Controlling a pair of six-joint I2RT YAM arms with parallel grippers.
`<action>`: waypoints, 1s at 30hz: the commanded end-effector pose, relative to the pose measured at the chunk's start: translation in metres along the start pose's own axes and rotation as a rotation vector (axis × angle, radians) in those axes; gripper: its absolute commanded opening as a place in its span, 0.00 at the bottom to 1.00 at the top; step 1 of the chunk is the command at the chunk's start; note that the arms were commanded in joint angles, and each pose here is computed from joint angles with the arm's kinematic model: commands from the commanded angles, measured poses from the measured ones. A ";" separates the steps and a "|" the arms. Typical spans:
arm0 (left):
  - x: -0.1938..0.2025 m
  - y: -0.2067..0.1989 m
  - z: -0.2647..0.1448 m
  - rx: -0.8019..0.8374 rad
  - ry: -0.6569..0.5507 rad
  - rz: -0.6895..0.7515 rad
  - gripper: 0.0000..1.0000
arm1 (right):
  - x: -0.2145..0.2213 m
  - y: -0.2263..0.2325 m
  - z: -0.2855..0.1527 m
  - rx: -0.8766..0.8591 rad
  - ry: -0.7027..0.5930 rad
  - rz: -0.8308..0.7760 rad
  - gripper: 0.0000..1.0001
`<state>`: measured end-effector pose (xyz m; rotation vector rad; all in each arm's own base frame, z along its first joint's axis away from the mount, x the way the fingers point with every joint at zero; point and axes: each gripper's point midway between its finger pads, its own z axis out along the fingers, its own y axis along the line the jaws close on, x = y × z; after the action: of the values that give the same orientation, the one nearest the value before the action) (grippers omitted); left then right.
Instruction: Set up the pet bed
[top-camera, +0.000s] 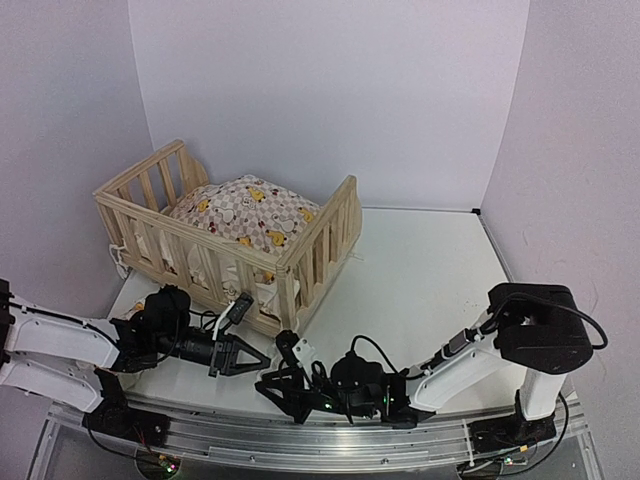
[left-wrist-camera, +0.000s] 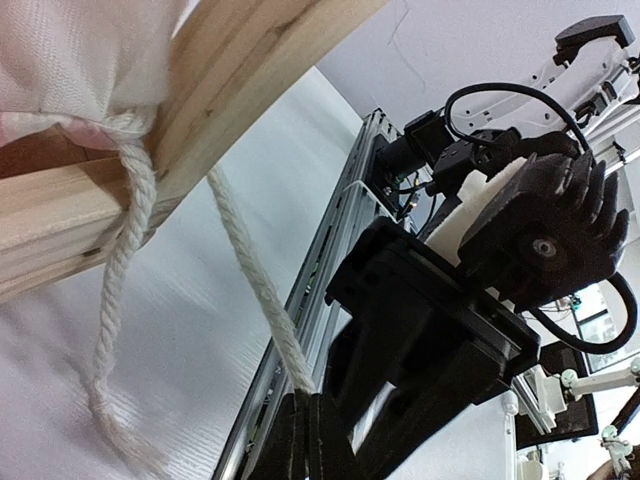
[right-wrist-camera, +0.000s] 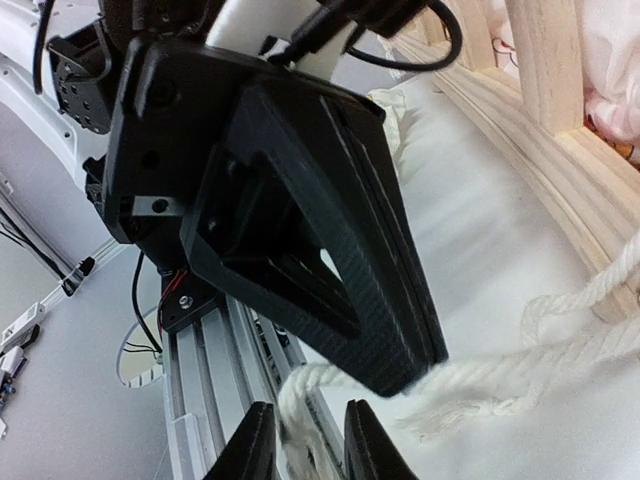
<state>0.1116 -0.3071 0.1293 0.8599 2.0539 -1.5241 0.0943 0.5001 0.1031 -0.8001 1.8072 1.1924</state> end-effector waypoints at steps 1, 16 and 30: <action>-0.036 0.000 -0.007 -0.110 -0.092 0.148 0.00 | 0.003 -0.031 -0.017 0.124 -0.039 0.069 0.41; -0.039 0.026 -0.009 -0.247 -0.097 0.236 0.00 | 0.029 -0.090 0.014 0.413 -0.060 -0.010 0.56; -0.036 0.029 -0.008 -0.252 -0.097 0.221 0.00 | 0.044 -0.112 0.036 0.428 -0.086 0.045 0.36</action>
<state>0.1515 -0.2974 0.1271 0.8741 1.9929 -1.1511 0.1748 0.4861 0.0178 -0.4795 1.9084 0.7819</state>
